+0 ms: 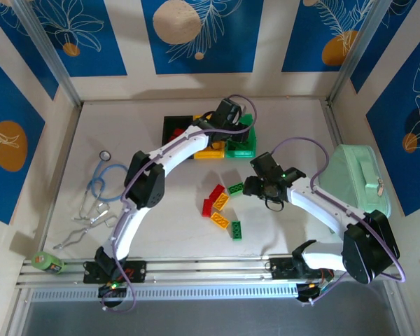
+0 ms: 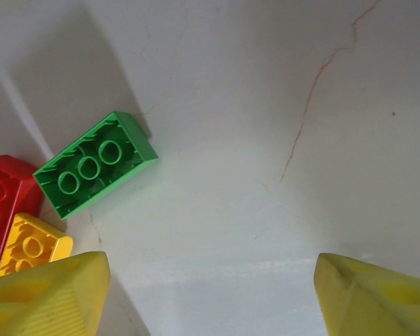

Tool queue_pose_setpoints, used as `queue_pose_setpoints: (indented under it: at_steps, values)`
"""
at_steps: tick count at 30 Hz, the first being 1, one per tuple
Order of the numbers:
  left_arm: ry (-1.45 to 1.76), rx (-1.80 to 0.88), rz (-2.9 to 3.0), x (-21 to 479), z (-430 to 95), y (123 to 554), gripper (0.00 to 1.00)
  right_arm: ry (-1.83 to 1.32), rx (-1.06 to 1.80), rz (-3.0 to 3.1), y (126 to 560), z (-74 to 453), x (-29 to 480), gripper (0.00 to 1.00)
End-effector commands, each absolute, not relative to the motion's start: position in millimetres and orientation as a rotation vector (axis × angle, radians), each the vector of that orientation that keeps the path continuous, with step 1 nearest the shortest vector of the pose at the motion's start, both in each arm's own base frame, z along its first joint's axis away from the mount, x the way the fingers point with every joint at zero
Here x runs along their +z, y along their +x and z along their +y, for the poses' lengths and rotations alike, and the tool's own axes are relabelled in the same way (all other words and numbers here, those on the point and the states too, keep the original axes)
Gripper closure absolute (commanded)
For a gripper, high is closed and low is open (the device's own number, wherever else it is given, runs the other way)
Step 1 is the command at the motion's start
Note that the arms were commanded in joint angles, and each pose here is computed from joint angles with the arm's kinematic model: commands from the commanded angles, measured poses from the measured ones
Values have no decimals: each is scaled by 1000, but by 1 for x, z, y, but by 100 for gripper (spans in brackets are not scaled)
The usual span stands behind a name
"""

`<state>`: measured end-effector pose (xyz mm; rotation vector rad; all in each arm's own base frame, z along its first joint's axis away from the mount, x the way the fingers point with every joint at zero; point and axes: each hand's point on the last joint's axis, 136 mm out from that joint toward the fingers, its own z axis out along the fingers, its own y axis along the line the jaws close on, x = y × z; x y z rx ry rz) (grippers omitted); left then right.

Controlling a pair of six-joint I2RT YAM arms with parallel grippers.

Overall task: Sort the legos into containers by color
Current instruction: Place the lego in the container.

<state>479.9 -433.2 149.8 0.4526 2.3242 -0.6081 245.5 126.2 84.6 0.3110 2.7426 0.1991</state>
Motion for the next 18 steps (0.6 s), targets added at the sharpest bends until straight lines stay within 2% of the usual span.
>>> queue_pose_setpoints:
  at_steps: [1, 9, 13, 18]
  values:
    - [400, -658, 2308, 152, -439, 496, 58, 307, 233, 2735, 242, 131, 89, 23]
    - [348, -649, 2277, 146, -440, 518, 56, 288, 240, 2724, 236, 131, 98, 23]
    - [357, -706, 2257, 151, -445, 524, 45, 287, 249, 2714, 232, 130, 101, 22]
    - [376, -707, 2200, 183, -442, 524, 31, 282, 251, 2720, 230, 131, 100, 23]
